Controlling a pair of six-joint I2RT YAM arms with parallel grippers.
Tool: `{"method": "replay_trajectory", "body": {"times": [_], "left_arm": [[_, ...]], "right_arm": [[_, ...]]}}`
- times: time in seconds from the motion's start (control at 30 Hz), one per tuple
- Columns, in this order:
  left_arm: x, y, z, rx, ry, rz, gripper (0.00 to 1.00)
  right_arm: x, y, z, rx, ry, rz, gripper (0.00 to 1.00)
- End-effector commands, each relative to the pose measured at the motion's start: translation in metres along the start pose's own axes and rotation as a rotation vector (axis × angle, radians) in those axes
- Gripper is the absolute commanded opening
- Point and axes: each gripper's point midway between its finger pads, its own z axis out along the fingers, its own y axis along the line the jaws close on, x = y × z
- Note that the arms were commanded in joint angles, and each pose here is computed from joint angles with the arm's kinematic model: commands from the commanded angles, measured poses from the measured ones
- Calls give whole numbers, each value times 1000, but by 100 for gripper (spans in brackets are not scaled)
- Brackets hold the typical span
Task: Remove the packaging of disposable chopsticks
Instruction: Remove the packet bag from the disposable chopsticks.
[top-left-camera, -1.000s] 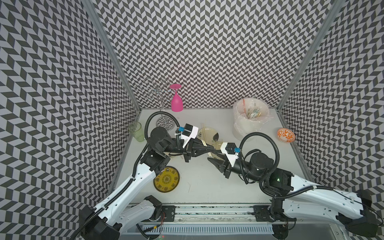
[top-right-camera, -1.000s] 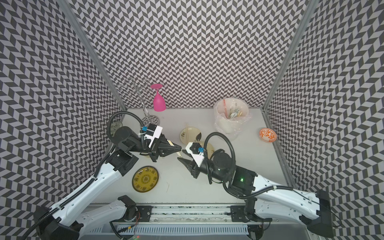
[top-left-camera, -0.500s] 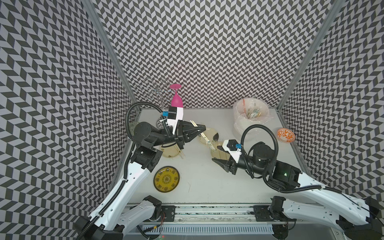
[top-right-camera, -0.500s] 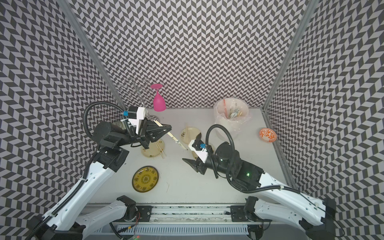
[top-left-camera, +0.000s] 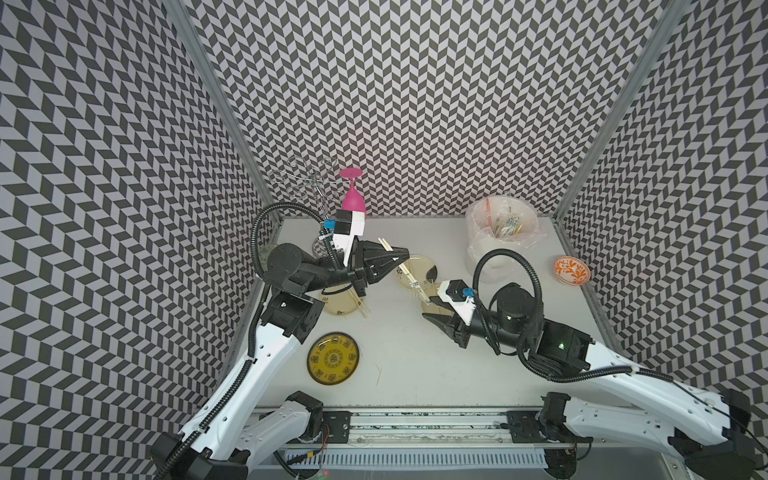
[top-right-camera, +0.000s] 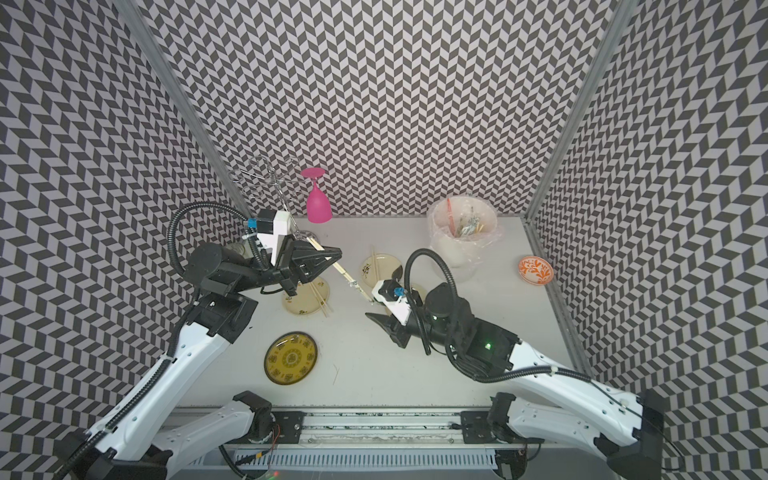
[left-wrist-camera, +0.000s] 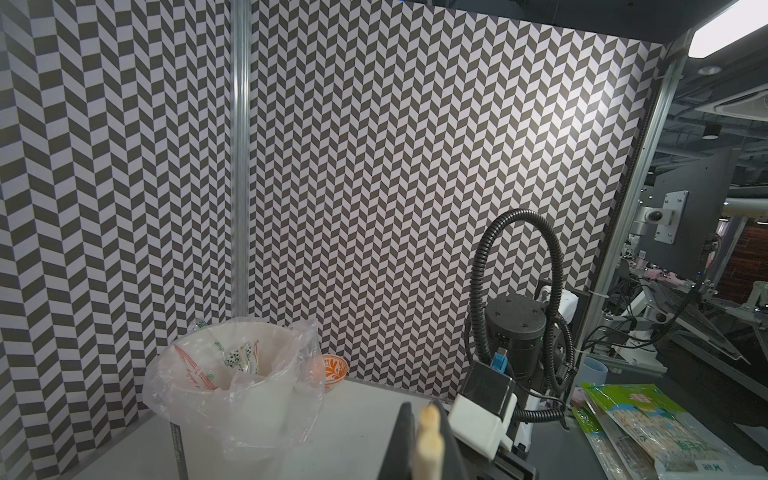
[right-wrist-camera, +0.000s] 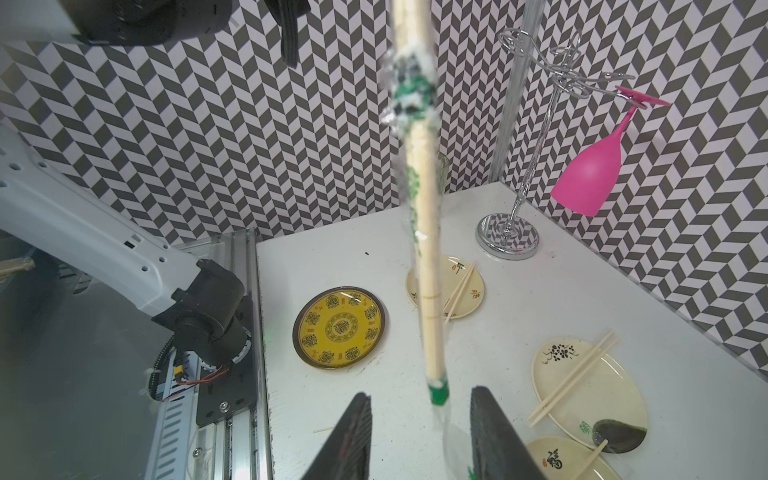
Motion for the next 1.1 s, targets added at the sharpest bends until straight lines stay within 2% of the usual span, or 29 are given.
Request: {"method": "replay_trajectory", "body": {"times": [0.0,0.07,0.37,0.43,0.47,0.53,0.63,0.83,0.93,1.07], "left_arm": [[-3,-8,-2,30,-10,2,0],[-2,-8,-2,35,-5,-1,0],[3,-5,-2,34,4,-11,0],[3,-6,-1,36,4,-10,0],[3,-6,-2,36,3,-7,0],[0,-5,-4,19,-6,8,0],[-19,6,-15,-87,-63,51,0],[-93,17,-50,-297,-258,177,0],[-117,7,-56,-307,-324,235,0],[-128,-4,-53,-261,-342,252,0]], "right_arm": [[-24,-1,-1,-1,-77,-16,35],[-27,-1,-1,0,-94,-14,30],[-35,-2,1,1,-114,-5,27],[-35,-2,1,2,-114,-2,6],[-34,-3,1,10,-112,-1,0],[-35,-12,-1,58,-114,14,0],[-25,-35,-4,158,-88,68,0],[26,-98,-8,359,34,217,0],[30,-118,-16,395,25,275,0],[10,-136,-29,456,-30,294,0]]}}
